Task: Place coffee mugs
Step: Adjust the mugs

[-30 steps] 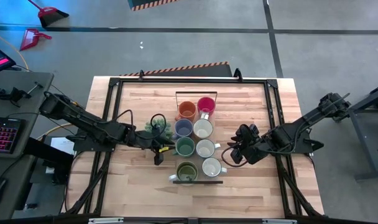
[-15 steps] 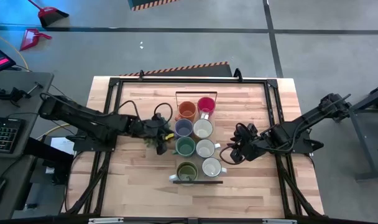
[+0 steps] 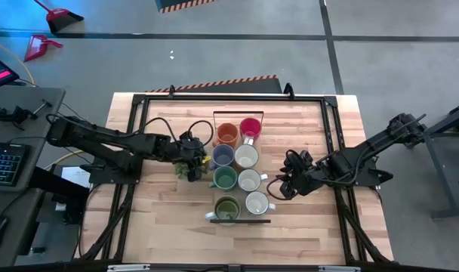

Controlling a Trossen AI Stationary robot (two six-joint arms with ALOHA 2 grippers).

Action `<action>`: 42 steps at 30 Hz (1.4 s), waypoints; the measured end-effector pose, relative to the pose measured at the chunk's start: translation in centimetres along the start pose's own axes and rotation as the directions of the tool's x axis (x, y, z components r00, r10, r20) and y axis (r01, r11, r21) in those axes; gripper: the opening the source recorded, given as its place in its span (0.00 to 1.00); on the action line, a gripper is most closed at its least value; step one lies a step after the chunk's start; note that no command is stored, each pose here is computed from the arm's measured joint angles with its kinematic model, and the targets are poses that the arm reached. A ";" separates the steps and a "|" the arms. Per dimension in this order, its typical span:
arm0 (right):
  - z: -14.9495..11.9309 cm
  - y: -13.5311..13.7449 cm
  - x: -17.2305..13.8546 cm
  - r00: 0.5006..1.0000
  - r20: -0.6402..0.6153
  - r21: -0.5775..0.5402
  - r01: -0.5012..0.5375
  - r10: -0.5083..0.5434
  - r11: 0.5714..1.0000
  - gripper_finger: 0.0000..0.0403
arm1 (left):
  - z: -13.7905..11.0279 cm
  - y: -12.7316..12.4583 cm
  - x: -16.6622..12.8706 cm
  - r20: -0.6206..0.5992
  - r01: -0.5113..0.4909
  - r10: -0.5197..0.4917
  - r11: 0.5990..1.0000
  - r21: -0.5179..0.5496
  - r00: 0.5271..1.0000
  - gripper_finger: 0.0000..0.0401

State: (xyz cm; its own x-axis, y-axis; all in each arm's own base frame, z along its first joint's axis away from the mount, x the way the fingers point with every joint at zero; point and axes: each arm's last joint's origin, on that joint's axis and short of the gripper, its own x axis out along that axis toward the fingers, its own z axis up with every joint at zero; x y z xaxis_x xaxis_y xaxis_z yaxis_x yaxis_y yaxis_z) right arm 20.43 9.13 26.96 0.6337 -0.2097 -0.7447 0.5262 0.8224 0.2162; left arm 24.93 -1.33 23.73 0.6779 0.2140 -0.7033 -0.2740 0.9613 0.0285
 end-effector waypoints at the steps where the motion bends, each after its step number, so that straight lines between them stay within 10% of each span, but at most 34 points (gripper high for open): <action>1: 0.0 0.0 0.0 1.000 0.003 0.001 0.000 0.000 1.000 0.30 | 0.0 0.1 0.0 0.000 -0.004 0.004 1.000 0.005 1.000 0.18; 42: 0.3 0.4 0.0 0.999 0.047 0.001 -0.024 0.024 1.000 0.30 | 0.2 -0.3 3.0 -0.003 0.016 -0.016 1.000 -0.001 1.000 0.18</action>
State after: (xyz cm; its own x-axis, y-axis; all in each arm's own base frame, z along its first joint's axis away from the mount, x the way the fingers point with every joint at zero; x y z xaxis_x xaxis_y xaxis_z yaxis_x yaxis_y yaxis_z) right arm 20.80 9.25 27.27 0.6720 -0.2143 -0.7089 0.5111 0.8269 0.2345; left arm 27.19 -0.92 21.75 0.6801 0.1984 -0.7058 -0.2642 0.9643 0.0165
